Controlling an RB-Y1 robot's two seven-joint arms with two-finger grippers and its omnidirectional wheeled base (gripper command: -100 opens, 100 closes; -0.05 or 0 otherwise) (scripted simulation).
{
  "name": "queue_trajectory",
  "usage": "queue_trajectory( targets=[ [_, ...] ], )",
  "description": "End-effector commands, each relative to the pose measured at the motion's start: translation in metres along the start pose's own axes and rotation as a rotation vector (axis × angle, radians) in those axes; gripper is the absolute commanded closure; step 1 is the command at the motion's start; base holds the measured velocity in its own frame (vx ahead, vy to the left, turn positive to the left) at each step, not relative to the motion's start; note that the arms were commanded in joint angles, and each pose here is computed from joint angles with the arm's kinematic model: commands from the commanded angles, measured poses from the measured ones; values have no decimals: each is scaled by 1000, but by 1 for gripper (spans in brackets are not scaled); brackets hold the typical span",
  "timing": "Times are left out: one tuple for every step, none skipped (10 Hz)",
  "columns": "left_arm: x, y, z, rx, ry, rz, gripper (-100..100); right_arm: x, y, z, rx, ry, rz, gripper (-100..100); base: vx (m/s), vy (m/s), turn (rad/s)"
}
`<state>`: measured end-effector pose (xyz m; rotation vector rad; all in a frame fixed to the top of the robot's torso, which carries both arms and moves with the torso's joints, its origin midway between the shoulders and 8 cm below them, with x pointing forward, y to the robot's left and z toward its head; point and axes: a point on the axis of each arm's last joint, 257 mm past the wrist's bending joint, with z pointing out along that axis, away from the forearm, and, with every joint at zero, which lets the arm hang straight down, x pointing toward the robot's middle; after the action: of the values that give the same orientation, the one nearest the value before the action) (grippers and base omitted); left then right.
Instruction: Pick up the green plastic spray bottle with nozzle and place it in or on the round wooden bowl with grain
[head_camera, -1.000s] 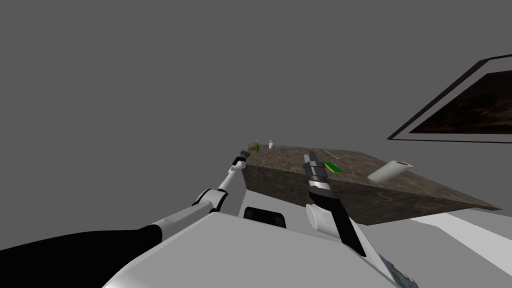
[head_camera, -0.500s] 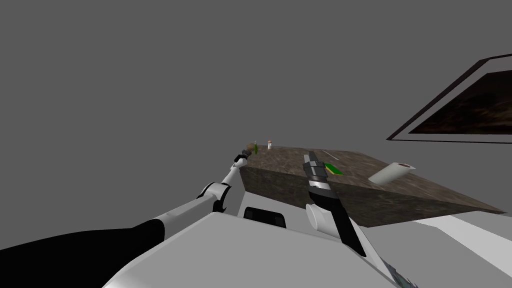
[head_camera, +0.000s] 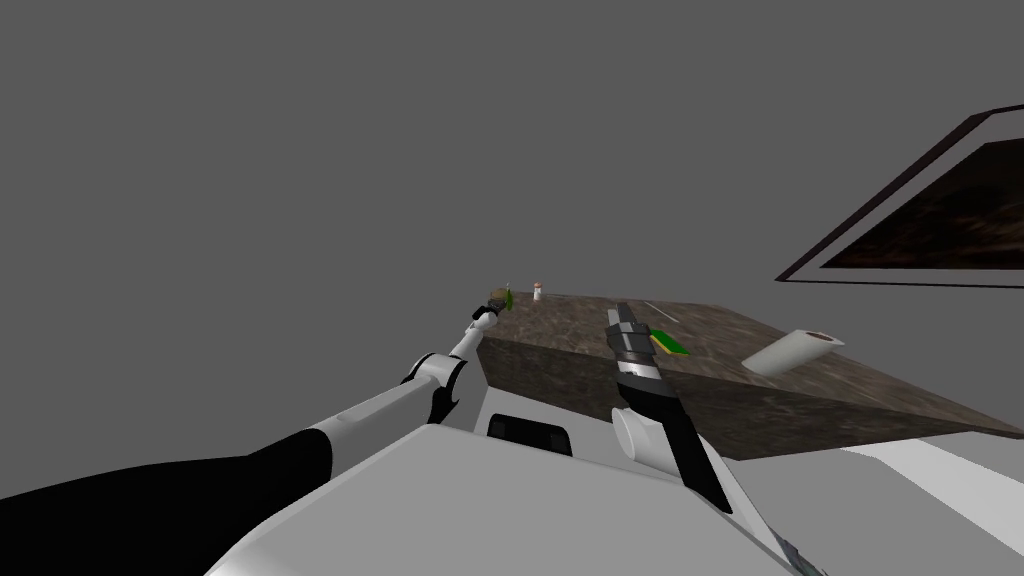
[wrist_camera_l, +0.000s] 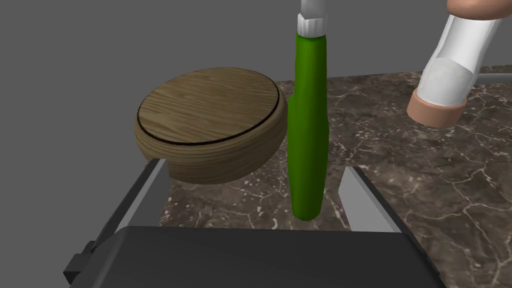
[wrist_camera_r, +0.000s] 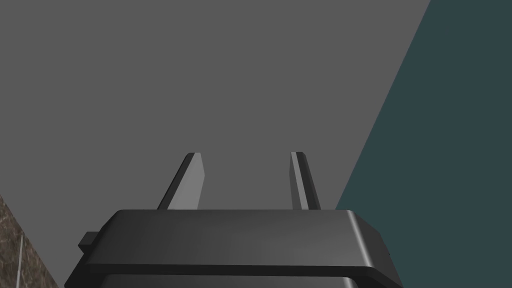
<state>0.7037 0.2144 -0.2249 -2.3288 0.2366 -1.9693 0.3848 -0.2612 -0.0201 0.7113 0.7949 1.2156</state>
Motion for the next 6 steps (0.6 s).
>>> queue_trajectory(
  targets=[
    [0,12,4,-22,-28,-56,-100,0,0,0,0,0,0,0,101,-30,-15],
    [1,20,7,-35,-39,-84,-100,0,0,0,0,0,0,0,96,-10,-2],
    [2,28,9,-46,-49,-109,-100,0,0,0,0,0,0,0,102,-7,4],
    [3,35,11,-57,-57,-131,-100,0,0,0,0,0,0,0,100,-1,15],
    [4,42,12,-67,-64,-148,-100,0,0,0,0,0,0,0,77,10,15],
    [3,37,11,-59,-58,-136,-100,0,0,0,0,0,0,0,31,5,1]
  ],
)
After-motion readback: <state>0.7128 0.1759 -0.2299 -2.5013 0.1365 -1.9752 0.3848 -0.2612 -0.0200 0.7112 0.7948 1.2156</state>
